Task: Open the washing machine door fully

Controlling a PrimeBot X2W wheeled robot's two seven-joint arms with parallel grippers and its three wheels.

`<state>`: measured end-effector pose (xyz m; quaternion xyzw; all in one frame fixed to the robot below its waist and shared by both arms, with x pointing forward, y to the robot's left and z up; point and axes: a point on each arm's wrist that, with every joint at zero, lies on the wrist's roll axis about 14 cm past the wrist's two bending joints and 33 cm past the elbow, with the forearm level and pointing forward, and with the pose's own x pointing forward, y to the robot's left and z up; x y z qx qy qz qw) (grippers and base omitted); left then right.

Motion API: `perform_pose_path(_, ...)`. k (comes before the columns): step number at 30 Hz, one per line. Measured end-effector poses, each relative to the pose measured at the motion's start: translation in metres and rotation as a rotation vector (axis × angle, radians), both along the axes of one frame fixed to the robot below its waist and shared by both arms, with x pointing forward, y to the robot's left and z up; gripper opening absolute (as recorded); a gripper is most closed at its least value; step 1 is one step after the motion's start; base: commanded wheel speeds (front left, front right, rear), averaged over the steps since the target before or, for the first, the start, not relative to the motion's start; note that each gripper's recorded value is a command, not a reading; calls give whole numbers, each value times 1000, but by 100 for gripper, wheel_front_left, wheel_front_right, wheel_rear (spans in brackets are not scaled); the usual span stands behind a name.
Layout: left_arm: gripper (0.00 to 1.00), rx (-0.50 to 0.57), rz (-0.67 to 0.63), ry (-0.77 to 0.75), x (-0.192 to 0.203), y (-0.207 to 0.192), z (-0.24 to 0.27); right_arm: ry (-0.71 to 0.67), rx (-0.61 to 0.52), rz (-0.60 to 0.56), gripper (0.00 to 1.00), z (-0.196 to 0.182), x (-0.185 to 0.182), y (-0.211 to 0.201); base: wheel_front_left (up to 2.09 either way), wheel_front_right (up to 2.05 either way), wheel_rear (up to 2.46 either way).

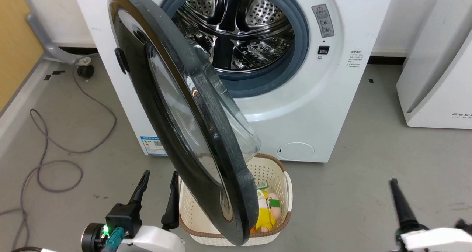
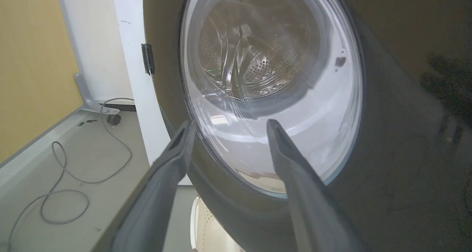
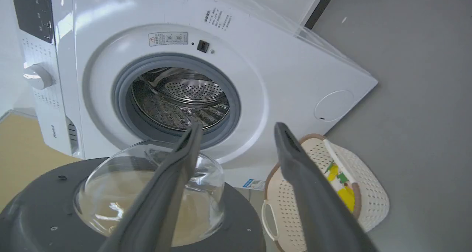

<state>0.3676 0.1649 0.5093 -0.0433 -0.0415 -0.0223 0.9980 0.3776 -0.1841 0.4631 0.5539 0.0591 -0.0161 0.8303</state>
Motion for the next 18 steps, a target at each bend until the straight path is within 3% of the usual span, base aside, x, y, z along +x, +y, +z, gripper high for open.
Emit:
perform_pose_path(5, 100, 0, -1, -2, 0, 0, 0, -59, -249, -170, 100, 13, 1, -59, 0, 0, 0)
perform_pose_path(8, 100, 0, -2, -1, 1, -1, 0, -127, -499, -198, 100, 35, 0, -71, 0, 0, 0)
perform_pose_path(12, 100, -1, 1, 0, 1, 0, 0, -220, -813, -168, 100, 63, -3, -55, 0, 0, 0)
perform_pose_path(18, 100, -1, 7, 2, 3, 2, -1, -292, -1072, -86, 100, 79, -12, -22, 0, 0, 0)
